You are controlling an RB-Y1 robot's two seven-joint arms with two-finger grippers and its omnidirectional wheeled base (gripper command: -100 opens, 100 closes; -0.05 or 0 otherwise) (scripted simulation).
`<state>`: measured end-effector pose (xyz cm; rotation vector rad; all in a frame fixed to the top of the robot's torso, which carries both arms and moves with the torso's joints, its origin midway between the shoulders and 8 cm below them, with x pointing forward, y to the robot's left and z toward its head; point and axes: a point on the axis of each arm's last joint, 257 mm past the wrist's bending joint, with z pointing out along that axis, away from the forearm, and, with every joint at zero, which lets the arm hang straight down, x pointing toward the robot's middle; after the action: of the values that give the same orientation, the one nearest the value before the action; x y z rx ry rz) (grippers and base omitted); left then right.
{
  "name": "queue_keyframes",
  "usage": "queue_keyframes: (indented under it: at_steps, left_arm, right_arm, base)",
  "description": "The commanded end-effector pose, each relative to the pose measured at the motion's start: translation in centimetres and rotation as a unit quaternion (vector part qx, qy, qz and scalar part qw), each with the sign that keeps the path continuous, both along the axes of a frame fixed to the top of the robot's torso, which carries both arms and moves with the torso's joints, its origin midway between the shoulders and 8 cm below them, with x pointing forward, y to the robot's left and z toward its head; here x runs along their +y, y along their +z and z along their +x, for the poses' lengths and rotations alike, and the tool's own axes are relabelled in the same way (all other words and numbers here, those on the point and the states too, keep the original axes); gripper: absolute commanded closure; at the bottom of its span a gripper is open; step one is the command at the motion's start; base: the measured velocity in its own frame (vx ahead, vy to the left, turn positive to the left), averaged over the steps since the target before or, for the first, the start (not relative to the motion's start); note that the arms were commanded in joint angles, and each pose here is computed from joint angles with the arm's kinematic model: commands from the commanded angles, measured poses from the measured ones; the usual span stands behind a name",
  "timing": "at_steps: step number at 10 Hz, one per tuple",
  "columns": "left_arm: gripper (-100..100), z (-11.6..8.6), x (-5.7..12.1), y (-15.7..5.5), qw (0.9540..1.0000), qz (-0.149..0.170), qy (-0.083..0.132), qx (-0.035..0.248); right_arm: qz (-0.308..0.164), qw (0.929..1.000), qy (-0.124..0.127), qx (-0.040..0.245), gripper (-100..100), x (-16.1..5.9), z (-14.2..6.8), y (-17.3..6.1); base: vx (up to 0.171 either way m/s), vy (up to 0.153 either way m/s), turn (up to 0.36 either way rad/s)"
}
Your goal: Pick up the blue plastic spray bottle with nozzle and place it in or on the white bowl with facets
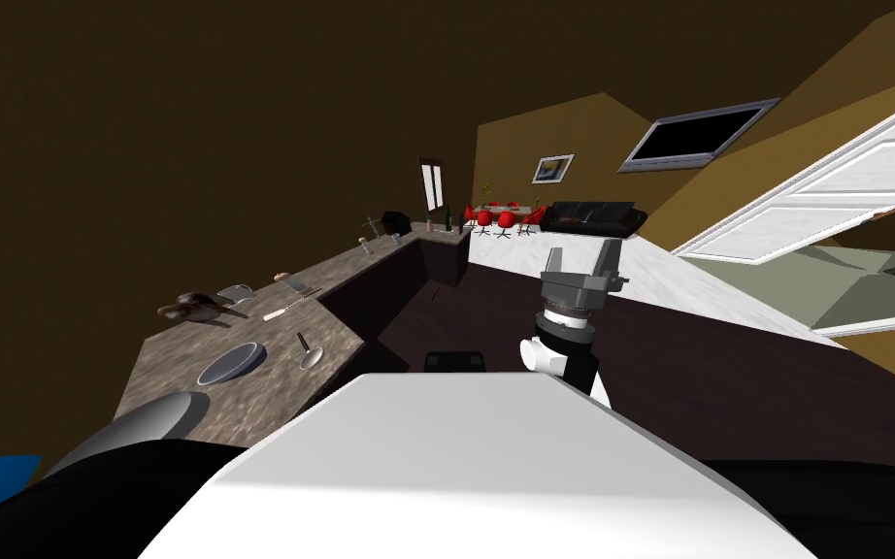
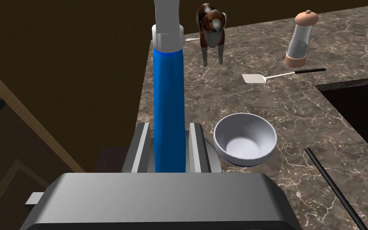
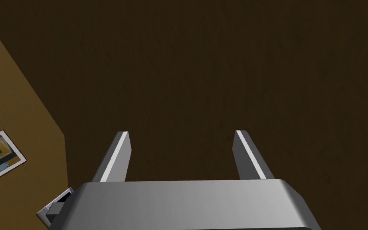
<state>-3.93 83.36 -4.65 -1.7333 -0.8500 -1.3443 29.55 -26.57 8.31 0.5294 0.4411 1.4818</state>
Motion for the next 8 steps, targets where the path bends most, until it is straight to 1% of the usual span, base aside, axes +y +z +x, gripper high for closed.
queue_keyframes:
  at_steps: [1,4,8]
  left_arm:
    - [100,-0.5,-0.1,-0.5,0.9998,-0.018,0.003,-0.003]
    - [100,-1.4,-0.3,-1.4,0.9986,-0.052,0.011,-0.007]
    - [100,-2.6,-0.6,-2.7,0.9949,-0.097,0.025,-0.013]
  right_arm:
    - [0.0,1.0,0.0,0.0,0,0.0,0.0,0.0]
    - [0.0,1.0,0.0,0.0,0,0.0,0.0,0.0]
    - [0.0,1.0,0.0,0.0,0,0.0,0.0,0.0]
  base:
    - [0.023,0.081,-0.031]
    - [0.024,0.112,-0.034]
    - [0.028,0.113,-0.024]
